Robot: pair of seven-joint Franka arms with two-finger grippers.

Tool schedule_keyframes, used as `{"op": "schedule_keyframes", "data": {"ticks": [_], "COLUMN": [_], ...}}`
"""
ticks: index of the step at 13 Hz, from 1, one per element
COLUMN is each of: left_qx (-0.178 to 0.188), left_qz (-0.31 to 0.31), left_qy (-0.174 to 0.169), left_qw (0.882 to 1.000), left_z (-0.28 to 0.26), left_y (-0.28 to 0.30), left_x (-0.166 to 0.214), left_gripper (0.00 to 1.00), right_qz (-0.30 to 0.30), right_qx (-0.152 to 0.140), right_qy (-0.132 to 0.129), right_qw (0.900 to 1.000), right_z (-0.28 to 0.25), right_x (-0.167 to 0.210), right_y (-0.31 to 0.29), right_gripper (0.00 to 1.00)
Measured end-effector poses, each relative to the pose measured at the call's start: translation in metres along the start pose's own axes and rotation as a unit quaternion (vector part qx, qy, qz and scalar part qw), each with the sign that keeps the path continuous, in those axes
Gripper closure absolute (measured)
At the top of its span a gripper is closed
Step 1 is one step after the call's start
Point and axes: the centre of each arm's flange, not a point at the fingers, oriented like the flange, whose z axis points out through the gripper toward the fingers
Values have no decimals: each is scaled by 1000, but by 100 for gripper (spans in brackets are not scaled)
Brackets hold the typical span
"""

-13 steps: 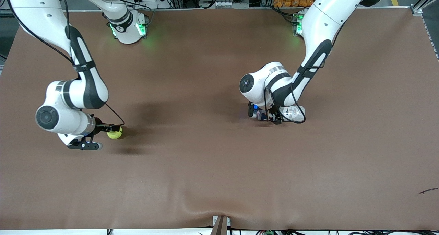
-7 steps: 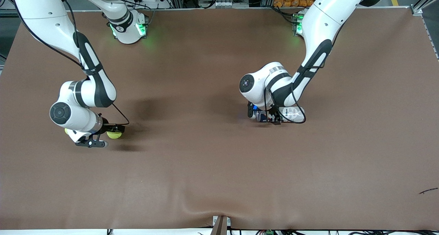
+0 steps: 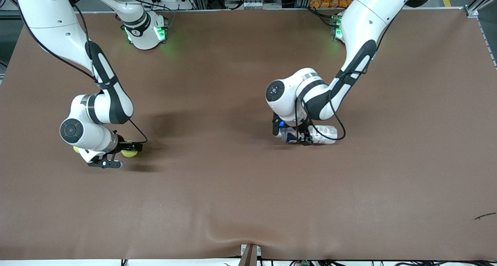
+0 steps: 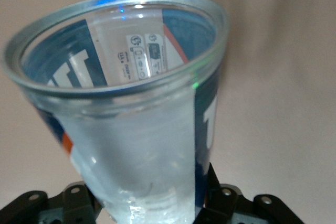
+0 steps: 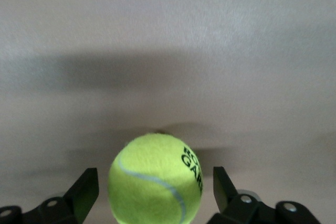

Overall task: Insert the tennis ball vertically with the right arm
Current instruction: 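Stand the can upright with the left gripper while the right gripper lifts the ball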

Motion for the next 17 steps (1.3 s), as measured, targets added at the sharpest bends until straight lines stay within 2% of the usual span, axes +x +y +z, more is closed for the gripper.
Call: {"op": "schedule_keyframes", "data": {"ticks": [1, 3, 4, 6, 9, 11, 13, 17], "left_qx": [18, 50, 61, 74, 88, 98, 97, 62], "left_qz": [-16, -56, -81, -136, -199, -239, -290, -382], "left_qy": [22, 69, 98, 157, 227, 278, 328, 406], "left_qw": [999, 995, 990, 975, 949, 925, 894, 828], "left_z": [-18, -50, -61, -76, -96, -111, -119, -135], "left_y": [-9, -27, -34, -41, -54, -72, -85, -92], "left_x": [7, 14, 16, 22, 28, 26, 25, 24], "left_gripper": [27, 27, 28, 28, 28, 28, 28, 28], "right_qz": [1, 6, 8, 10, 10, 10, 10, 11], "right_qx": [0, 0, 1, 1, 1, 0, 0, 0], "right_qy": [3, 1, 1, -3, -6, -14, -18, -23], "right_qw": [1000, 1000, 1000, 1000, 1000, 1000, 1000, 1000], "right_z": [-2, -1, -2, -2, -2, -2, -8, -36], "right_x": [3, 4, 5, 5, 5, 5, 8, 23], "right_y": [0, 6, 9, 12, 12, 12, 12, 11], "right_gripper": [5, 29, 34, 34, 34, 34, 35, 35]}}
